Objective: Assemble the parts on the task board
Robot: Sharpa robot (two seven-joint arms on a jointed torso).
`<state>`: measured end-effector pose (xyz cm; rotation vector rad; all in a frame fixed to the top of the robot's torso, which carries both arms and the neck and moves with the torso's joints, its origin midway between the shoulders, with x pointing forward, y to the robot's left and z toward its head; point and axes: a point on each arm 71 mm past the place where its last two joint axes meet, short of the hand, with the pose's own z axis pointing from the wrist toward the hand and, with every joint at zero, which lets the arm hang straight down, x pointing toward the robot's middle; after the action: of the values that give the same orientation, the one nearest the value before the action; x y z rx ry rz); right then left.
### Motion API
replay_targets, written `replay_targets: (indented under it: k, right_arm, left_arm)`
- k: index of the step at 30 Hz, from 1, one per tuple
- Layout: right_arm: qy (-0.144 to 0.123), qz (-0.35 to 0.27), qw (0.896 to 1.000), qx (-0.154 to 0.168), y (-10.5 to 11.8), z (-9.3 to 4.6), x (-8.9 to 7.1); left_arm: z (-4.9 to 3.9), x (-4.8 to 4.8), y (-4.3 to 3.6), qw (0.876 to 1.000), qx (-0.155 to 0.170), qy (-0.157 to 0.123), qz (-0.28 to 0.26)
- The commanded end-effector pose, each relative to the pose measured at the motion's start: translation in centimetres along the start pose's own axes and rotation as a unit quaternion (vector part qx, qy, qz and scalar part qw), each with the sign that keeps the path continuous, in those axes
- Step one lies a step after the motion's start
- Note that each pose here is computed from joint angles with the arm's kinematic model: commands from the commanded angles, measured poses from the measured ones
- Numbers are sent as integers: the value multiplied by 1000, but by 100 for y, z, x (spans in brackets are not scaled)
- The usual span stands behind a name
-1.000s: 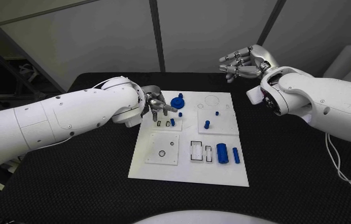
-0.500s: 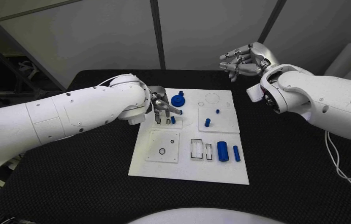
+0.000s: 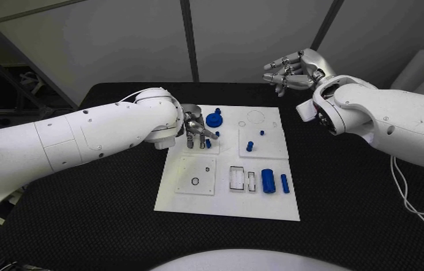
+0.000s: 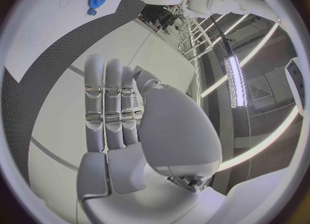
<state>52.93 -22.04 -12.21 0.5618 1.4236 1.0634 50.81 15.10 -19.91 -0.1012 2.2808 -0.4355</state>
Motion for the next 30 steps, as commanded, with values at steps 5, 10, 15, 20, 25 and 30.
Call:
replay_targets:
  k: [5, 10, 15, 20, 25, 30]
  right_arm:
    - [-4, -3, 1000, -2, 17, 10, -3]
    - [-3, -3, 1000, -2, 17, 12, 1]
    - [-2, -3, 1000, -2, 16, 13, 3]
    - [-1, -3, 1000, -2, 17, 15, 8]
    - [0, -3, 1000, -1, 15, 15, 8]
    - [1, -3, 1000, 0, 15, 15, 12]
  left_arm:
    - [5, 12, -13, 1000, -4, 13, 15]
    - [13, 13, -12, 1000, -5, 15, 16]
    - [21, 16, -21, 1000, -5, 18, 18]
    - [31, 21, -32, 1000, -5, 20, 19]
    - [42, 21, -37, 1000, -6, 22, 20]
    - [49, 22, -42, 1000, -6, 22, 21]
